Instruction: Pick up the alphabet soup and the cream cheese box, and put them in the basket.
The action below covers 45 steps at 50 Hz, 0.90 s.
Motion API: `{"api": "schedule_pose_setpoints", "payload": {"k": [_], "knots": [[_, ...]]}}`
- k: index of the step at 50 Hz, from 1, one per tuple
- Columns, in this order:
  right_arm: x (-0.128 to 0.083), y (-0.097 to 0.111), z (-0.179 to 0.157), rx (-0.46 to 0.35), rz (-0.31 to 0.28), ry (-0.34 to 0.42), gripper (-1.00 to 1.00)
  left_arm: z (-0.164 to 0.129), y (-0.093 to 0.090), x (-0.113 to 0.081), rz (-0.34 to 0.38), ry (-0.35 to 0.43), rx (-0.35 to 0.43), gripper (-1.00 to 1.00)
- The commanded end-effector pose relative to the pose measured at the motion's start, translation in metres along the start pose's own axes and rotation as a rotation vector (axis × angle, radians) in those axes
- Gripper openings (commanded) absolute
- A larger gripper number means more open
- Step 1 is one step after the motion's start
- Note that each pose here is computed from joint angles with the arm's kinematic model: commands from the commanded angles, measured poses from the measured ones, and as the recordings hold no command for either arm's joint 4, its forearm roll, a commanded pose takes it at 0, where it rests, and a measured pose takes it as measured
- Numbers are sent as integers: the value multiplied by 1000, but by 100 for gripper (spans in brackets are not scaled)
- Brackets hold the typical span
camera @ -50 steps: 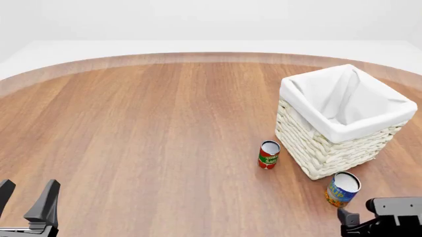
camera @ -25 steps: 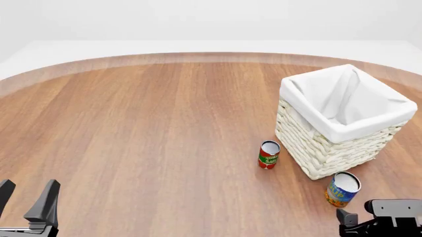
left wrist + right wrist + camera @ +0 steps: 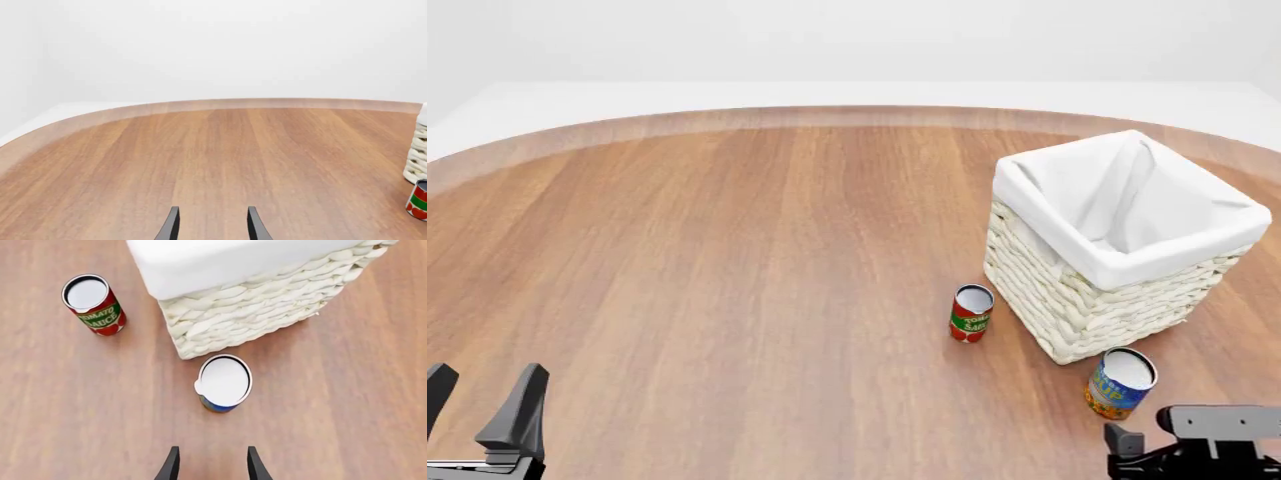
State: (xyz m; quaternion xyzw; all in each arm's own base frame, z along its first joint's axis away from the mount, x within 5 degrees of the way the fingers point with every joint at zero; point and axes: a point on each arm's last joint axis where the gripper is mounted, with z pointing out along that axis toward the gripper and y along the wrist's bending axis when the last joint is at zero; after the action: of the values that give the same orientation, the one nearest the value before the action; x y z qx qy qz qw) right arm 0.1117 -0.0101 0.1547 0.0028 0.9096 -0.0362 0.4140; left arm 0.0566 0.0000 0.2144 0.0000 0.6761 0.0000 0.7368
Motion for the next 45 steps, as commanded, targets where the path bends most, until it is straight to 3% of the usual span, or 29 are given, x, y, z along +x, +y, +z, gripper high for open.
{"api": "schedule_pose_setpoints", "payload": {"k": [1,31,45], "knots": [[1,0,6,2,3,4,100,0,0,0,0,0,0,100],[-5,-4,30,20,9,10,100,0,0,0,0,0,0,100],[-26,-7,36,25,8,7,100,0,0,0,0,0,0,100]]}}
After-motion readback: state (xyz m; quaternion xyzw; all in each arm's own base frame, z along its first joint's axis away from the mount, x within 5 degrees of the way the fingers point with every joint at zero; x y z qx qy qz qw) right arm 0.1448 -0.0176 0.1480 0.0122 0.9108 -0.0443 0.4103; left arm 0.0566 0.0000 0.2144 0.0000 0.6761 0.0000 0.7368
